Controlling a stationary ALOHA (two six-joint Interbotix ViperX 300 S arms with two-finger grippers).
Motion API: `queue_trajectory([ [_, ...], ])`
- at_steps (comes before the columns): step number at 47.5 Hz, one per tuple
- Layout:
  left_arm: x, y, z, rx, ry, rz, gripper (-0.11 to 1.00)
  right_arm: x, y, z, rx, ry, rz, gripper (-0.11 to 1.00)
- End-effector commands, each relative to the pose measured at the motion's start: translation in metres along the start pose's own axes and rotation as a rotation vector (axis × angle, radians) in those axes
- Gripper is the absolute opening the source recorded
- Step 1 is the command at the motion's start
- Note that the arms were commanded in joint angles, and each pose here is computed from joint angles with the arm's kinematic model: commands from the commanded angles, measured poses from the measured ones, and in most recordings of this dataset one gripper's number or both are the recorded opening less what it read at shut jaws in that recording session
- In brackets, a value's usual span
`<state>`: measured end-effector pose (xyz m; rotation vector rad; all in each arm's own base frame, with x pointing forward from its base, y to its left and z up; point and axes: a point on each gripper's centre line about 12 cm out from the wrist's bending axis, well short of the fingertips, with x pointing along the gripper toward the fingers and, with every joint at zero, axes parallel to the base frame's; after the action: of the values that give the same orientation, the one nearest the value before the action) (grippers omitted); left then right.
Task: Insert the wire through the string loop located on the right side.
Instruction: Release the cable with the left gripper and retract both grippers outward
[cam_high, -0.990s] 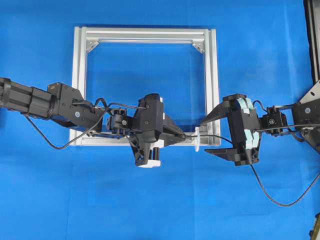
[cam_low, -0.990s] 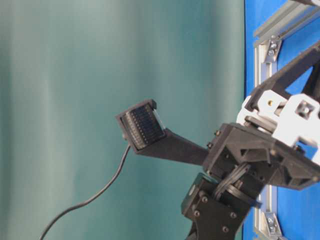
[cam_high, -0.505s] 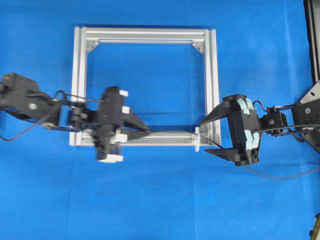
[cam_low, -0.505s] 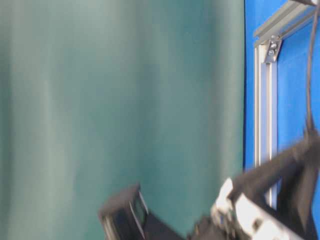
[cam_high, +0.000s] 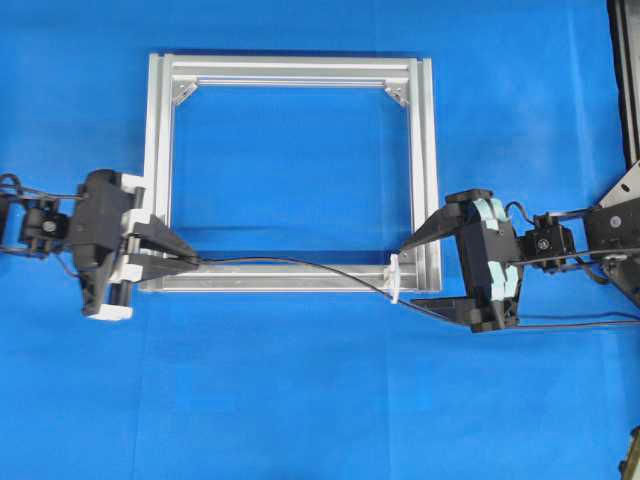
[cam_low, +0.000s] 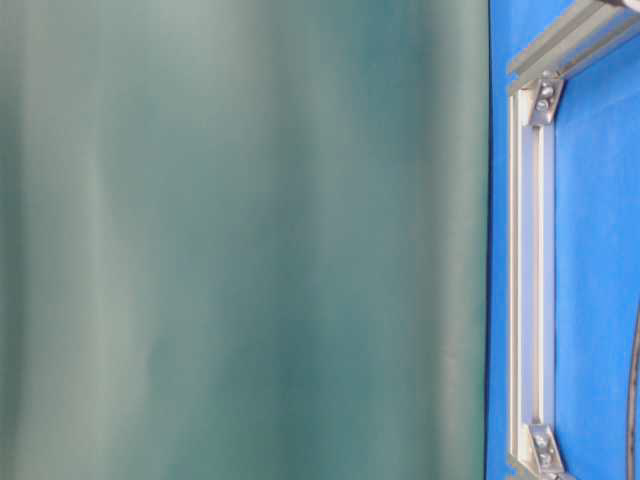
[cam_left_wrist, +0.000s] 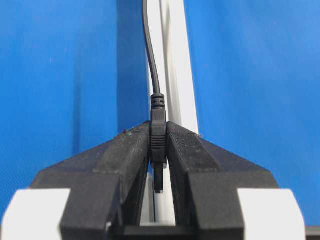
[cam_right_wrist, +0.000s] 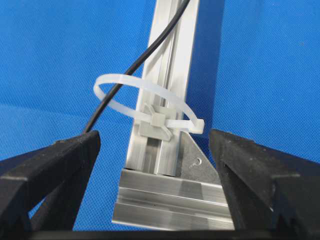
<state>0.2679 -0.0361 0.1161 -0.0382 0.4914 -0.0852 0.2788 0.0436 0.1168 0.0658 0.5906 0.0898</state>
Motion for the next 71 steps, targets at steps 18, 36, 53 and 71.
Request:
queue_trajectory([
  [18,-0.015,-0.002,-0.004,0.006,-0.004,-0.01,0.08,-0.001,0.001,0.011,0.003,-0.036,0.006,0.93],
  [36,-0.015,-0.001,-0.004,0.006,-0.001,-0.009,0.08,-0.001,0.001,0.01,0.003,-0.03,0.005,0.93],
  [53,-0.014,-0.001,-0.007,0.004,0.04,-0.006,0.81,-0.005,0.002,0.01,0.003,-0.029,0.008,0.93],
  [71,-0.013,-0.002,0.009,0.0,0.011,-0.01,0.85,-0.012,0.003,0.022,0.006,-0.046,0.013,0.93],
])
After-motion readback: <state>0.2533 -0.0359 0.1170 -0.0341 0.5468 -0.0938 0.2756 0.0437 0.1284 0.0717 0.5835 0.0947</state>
